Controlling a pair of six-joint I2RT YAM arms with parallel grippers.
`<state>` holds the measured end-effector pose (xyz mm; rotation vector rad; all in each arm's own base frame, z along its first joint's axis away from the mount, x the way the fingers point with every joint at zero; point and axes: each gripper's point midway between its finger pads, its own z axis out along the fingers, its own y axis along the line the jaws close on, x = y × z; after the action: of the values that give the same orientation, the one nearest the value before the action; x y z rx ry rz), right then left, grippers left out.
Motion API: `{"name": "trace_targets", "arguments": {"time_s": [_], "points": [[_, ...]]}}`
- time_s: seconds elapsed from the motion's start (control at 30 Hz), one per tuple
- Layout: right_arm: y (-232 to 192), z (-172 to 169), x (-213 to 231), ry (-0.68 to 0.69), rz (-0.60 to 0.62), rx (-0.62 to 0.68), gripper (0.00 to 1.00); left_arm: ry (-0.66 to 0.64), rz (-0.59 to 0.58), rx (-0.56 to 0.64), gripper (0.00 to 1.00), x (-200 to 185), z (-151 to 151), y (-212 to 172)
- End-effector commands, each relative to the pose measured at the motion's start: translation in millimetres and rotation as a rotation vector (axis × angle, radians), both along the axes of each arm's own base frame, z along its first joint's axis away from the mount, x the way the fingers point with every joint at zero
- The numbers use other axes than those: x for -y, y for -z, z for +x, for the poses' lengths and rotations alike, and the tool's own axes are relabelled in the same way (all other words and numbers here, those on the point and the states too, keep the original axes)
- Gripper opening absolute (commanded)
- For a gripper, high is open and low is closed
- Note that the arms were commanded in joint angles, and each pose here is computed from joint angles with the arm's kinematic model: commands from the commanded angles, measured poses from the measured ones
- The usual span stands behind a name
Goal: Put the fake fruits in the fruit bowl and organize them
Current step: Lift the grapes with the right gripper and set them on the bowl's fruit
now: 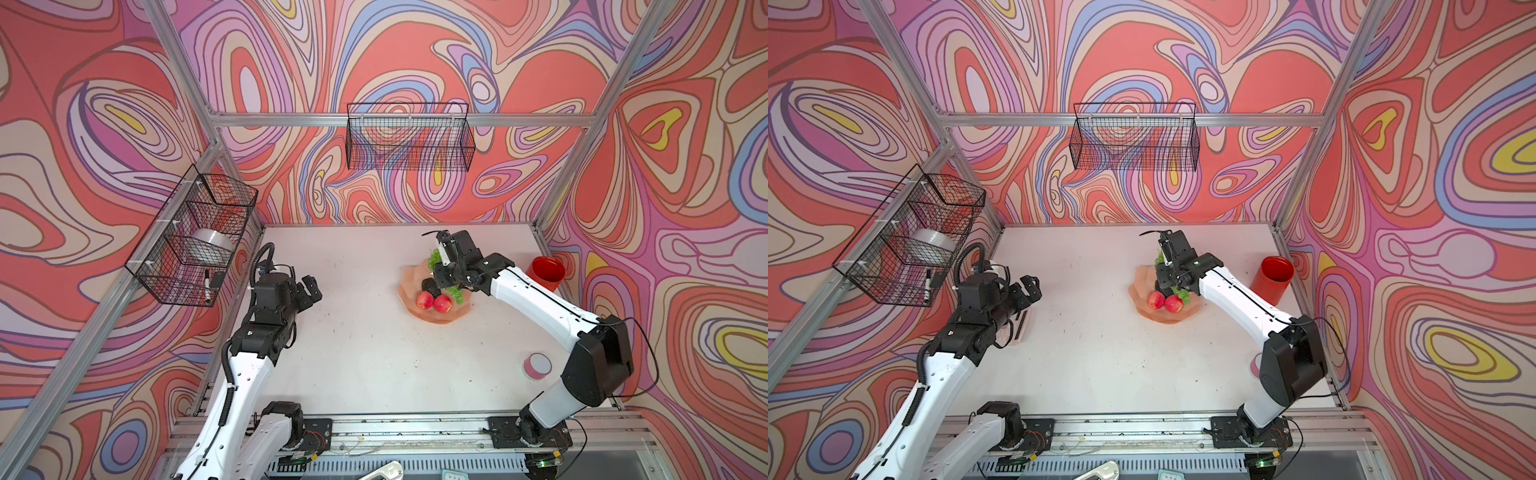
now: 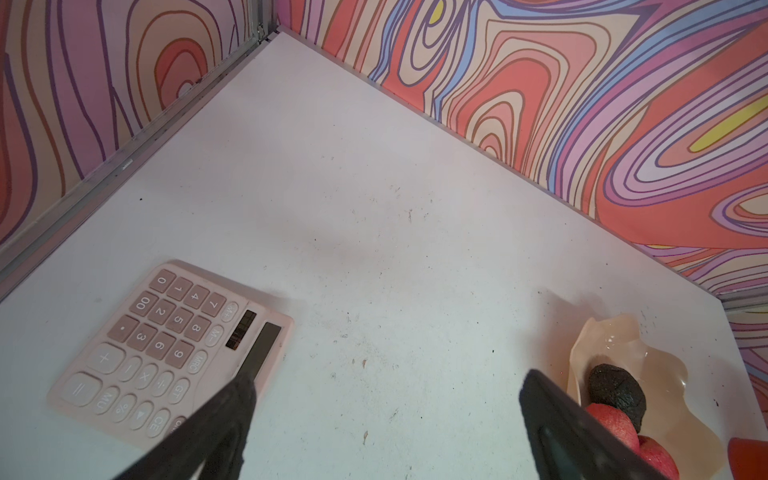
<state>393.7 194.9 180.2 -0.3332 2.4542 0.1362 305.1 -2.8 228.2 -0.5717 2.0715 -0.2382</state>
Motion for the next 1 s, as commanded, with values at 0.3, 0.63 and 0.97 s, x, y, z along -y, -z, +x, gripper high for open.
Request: {"name": "trace_targets", "arguments": {"time_s": [0.3,0.63,0.97], "points": [[69,49,26,0.067,-0.089,-0.059,0.40,-0.015,0.012,-0.014,1.00,-5,-3,5],[90,56,26,0.084,-0.079,-0.092,0.46,-0.020,0.023,-0.015,1.00,-7,-3,4],[87,56,24,0.088,-0.058,-0.095,0.71,-0.019,0.018,-0.017,1.00,-7,-2,5]]}}
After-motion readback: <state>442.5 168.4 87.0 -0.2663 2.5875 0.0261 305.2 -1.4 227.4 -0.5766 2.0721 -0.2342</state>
